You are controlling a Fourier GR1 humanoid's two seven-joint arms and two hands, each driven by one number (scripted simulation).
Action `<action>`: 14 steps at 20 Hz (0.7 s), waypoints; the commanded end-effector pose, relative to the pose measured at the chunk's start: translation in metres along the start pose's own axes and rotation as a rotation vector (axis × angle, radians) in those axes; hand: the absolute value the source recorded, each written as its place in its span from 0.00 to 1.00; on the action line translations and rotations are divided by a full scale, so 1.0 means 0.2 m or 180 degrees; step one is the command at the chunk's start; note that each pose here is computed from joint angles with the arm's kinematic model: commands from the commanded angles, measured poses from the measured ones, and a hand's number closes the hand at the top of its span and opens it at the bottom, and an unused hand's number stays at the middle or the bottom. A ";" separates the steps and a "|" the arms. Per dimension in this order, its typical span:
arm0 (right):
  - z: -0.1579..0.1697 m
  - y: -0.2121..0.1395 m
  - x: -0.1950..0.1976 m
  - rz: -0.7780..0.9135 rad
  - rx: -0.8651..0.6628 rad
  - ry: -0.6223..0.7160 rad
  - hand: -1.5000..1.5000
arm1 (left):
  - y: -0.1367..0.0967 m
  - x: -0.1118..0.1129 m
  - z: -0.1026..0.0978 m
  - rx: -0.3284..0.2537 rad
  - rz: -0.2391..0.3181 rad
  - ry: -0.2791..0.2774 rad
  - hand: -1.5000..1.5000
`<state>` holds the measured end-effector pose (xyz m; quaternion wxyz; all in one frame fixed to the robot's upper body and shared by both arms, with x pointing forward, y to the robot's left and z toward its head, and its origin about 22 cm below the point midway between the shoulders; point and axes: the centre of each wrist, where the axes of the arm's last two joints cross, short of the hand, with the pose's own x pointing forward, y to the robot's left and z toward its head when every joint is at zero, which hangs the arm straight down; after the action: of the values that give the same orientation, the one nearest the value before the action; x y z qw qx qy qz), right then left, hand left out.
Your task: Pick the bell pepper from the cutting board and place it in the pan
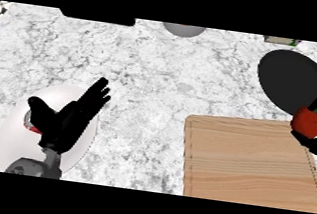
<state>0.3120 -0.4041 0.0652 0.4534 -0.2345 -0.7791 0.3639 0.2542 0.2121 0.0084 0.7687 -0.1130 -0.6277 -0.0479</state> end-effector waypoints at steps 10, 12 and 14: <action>-0.24 0.07 -0.23 0.0013 -0.0891 0.0329 1.00 | -0.08 0.13 -0.05 -0.0125 -0.0046 -0.0076 0.50; -0.32 0.10 -0.20 0.0084 -0.0882 0.0344 1.00 | -0.07 0.13 -0.04 -0.0213 -0.0085 -0.0062 0.50; -0.40 0.04 -0.18 0.0074 -0.0892 0.0345 1.00 | -0.09 0.05 -0.08 -0.0198 -0.0015 -0.0061 0.50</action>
<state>0.3845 -0.3998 0.0520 0.4527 -0.3189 -0.7943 0.2499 0.2654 0.1966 0.0224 0.7601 -0.1285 -0.6337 -0.0647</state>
